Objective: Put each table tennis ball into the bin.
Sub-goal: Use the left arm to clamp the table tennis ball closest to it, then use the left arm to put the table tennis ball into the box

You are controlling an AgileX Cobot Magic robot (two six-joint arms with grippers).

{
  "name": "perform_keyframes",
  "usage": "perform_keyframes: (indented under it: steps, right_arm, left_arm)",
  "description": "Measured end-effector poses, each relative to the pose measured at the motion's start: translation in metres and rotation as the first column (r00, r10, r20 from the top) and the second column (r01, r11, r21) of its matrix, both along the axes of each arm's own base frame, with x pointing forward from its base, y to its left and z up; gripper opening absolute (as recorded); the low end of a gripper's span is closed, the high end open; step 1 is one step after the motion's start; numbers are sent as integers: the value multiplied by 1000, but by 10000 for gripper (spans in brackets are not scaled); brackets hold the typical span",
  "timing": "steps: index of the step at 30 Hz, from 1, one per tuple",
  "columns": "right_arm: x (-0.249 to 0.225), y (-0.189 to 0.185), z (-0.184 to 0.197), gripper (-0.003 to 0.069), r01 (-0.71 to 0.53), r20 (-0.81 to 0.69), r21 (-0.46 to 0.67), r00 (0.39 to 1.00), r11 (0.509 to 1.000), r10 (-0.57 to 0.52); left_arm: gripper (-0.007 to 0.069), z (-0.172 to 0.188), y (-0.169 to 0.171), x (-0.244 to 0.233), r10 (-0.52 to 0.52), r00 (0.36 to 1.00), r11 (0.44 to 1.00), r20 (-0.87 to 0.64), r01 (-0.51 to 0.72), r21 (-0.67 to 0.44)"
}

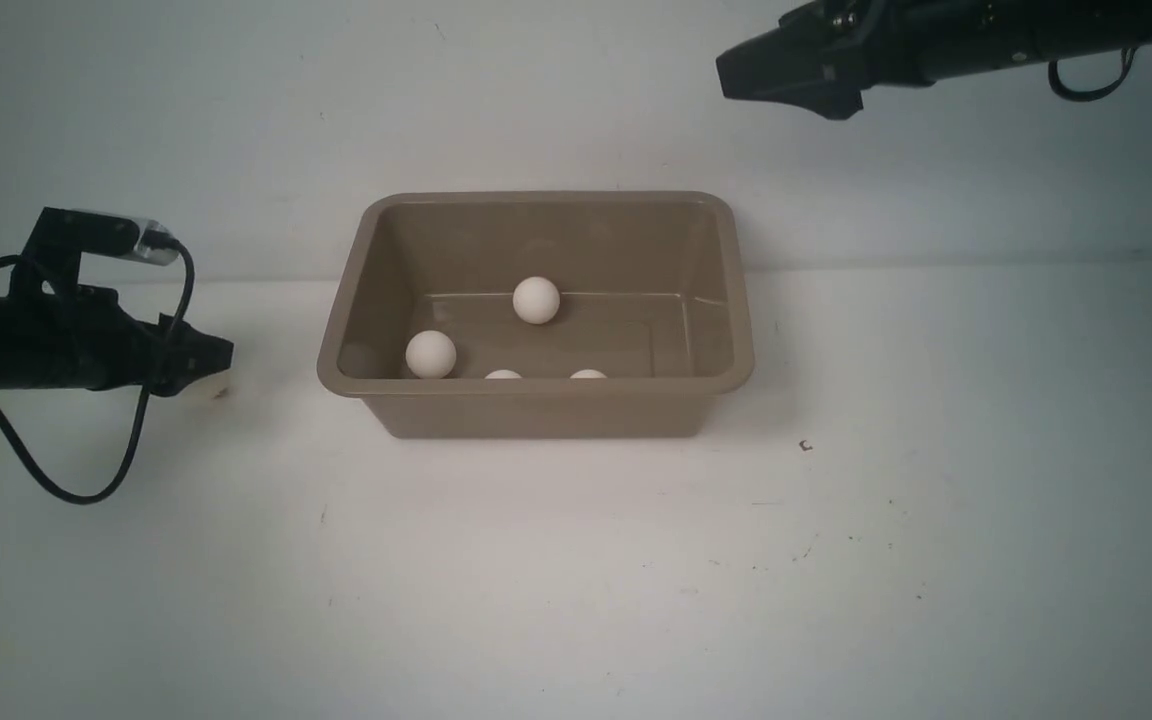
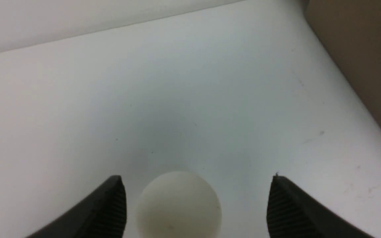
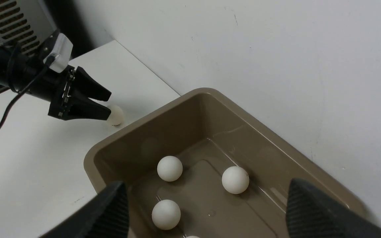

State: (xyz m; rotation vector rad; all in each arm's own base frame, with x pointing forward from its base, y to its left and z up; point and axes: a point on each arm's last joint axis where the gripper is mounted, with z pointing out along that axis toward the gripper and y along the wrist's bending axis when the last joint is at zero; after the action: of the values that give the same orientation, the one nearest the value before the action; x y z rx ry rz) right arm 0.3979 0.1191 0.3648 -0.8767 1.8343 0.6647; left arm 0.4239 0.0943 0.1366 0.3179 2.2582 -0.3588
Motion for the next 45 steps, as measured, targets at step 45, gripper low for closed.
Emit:
perform_keyframes:
  steps: [45]
  right_arm:
    - [0,0,1,547,12,-25,29,1000,999,-11]
  left_arm:
    - [302,73,-145,3,-467,800,877,377,474,79]
